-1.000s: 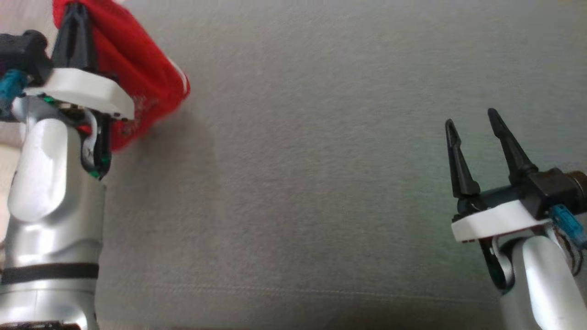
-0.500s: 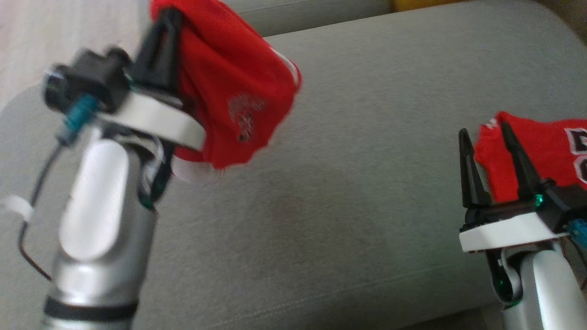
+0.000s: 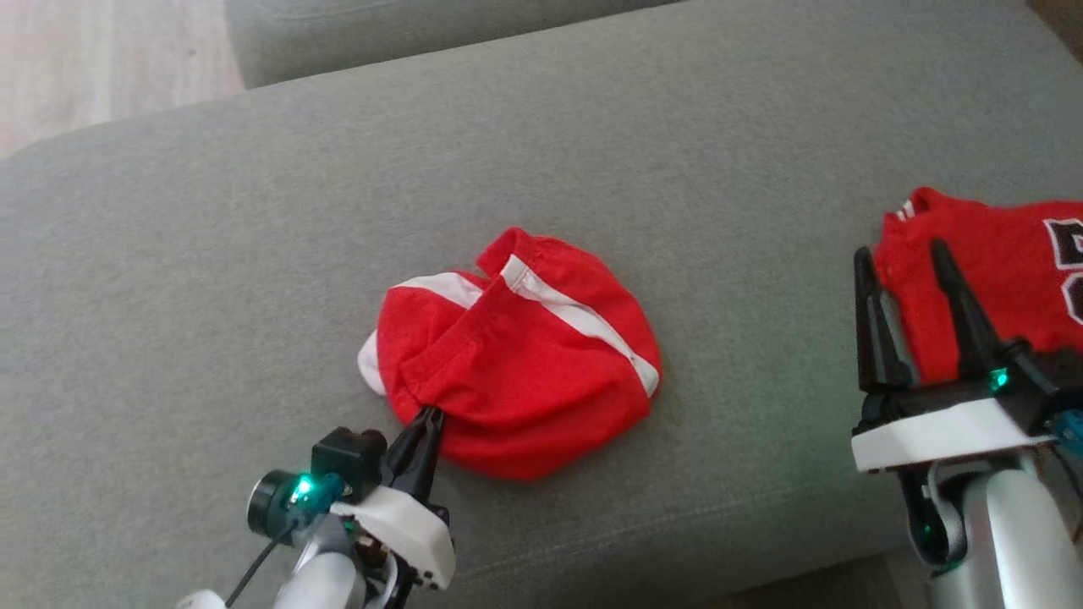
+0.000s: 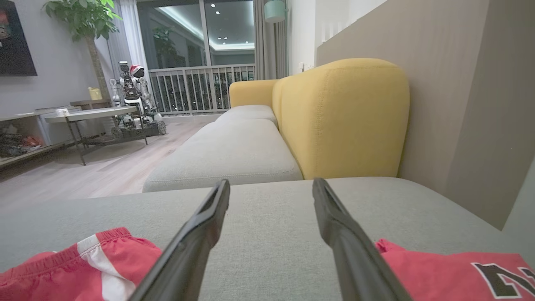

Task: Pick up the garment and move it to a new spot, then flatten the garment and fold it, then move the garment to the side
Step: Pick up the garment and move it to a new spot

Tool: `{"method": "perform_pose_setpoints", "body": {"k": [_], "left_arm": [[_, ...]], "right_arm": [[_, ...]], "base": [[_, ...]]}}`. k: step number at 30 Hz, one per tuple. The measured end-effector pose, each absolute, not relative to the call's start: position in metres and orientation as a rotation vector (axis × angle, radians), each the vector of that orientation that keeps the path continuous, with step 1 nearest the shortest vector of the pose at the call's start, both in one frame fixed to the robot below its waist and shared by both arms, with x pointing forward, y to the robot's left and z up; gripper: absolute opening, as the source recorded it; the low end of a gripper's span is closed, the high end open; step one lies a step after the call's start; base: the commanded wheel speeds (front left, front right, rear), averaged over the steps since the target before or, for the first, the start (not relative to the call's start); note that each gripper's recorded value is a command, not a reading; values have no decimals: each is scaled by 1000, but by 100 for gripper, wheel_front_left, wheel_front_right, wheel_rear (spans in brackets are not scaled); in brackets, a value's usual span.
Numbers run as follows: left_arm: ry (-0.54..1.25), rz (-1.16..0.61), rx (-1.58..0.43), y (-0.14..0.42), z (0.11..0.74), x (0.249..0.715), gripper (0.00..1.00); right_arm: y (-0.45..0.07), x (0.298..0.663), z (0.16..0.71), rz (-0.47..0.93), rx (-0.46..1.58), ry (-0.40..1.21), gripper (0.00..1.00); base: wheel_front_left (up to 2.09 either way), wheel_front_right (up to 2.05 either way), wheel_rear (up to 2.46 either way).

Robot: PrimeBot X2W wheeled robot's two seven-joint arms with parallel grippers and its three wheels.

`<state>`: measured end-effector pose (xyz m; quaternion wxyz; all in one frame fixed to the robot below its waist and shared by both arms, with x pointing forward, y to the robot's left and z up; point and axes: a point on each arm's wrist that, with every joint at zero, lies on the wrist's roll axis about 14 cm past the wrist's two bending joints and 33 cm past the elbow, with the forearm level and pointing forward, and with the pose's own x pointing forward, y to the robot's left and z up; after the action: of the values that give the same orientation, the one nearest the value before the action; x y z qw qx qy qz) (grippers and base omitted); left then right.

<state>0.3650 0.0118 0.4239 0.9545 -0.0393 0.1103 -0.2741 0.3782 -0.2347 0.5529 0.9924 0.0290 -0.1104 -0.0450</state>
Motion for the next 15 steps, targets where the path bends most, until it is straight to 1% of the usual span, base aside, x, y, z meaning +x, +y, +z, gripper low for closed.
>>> {"method": "perform_pose_setpoints", "body": {"k": [1,2,6,10,12,15], "left_arm": [[218,-536,-93,15,426,366,14],[211,-513,-105,18,429,366,100],[114,-413,-128,36,458,371,100],[-65,-292,-131,66,512,373,100],[-138,-234,-116,82,533,368,100],[-199,-131,-112,111,550,352,100]], "right_arm": [[-231,380,552,-81,61,-219,100],[-228,381,551,-71,64,-217,100],[-213,378,545,-30,88,-197,100],[-196,371,531,16,114,-155,100],[-187,369,528,41,121,-145,100],[-176,366,529,74,136,-149,100]], "base": [[0,0,0],[0,0,0],[0,0,0],[0,0,0],[0,0,0],[0,0,0]]}}
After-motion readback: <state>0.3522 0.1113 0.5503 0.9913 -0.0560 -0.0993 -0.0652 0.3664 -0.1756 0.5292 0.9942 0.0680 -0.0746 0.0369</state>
